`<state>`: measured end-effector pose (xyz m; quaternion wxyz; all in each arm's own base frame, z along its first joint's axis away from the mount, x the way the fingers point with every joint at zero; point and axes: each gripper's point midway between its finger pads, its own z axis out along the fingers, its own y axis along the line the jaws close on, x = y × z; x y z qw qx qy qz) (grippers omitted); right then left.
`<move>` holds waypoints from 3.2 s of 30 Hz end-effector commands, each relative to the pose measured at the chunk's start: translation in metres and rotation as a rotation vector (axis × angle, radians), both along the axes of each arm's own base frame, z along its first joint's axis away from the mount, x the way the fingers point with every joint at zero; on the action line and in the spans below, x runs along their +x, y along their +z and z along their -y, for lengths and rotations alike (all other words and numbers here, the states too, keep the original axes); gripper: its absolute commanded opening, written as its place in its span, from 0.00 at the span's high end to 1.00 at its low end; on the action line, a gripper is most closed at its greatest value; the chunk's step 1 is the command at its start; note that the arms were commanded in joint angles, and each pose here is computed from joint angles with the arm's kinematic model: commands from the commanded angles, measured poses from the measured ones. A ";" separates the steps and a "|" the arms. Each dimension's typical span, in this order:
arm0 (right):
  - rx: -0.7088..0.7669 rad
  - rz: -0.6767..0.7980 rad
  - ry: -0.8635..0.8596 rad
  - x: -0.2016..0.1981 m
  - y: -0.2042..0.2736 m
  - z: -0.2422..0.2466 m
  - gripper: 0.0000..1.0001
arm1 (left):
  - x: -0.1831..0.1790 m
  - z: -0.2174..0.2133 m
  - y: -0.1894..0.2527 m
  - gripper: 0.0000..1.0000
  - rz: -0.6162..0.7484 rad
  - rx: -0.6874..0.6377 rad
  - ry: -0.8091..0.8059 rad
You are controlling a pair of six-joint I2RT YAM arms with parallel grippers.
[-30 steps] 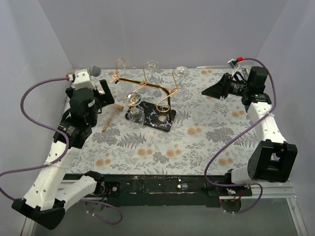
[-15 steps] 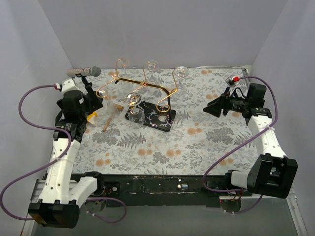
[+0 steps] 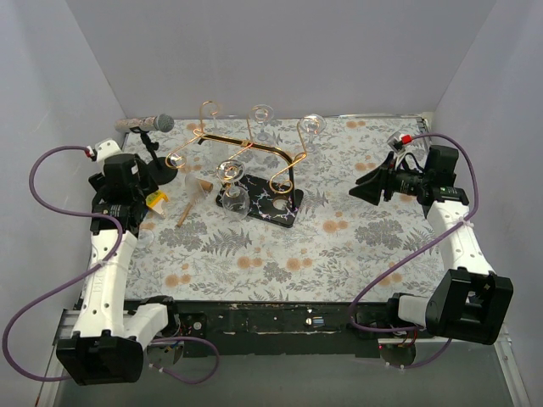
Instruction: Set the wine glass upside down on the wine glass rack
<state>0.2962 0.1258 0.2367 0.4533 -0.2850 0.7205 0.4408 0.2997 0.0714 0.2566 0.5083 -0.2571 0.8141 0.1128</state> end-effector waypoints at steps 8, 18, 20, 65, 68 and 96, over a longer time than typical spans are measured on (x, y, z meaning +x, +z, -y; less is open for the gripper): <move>0.014 0.010 0.019 -0.004 0.003 -0.001 0.32 | -0.010 -0.037 -0.027 0.54 -0.069 0.032 0.077; 0.011 0.003 0.014 -0.002 0.001 0.000 0.33 | -0.006 -0.031 -0.052 0.67 -0.121 -0.017 0.051; 0.011 0.002 0.013 -0.002 0.000 0.000 0.32 | -0.007 -0.031 -0.056 0.71 -0.129 -0.023 0.048; 0.021 -0.028 0.026 -0.001 -0.011 -0.001 0.32 | -0.035 0.153 -0.015 0.95 -0.088 -0.441 -0.667; 0.024 -0.034 0.028 0.000 -0.012 -0.001 0.33 | -0.039 0.168 -0.028 0.95 -0.137 -0.415 -0.674; 0.035 -0.062 0.041 0.002 -0.019 -0.002 0.33 | -0.054 0.171 -0.041 0.73 -0.228 -0.296 -0.631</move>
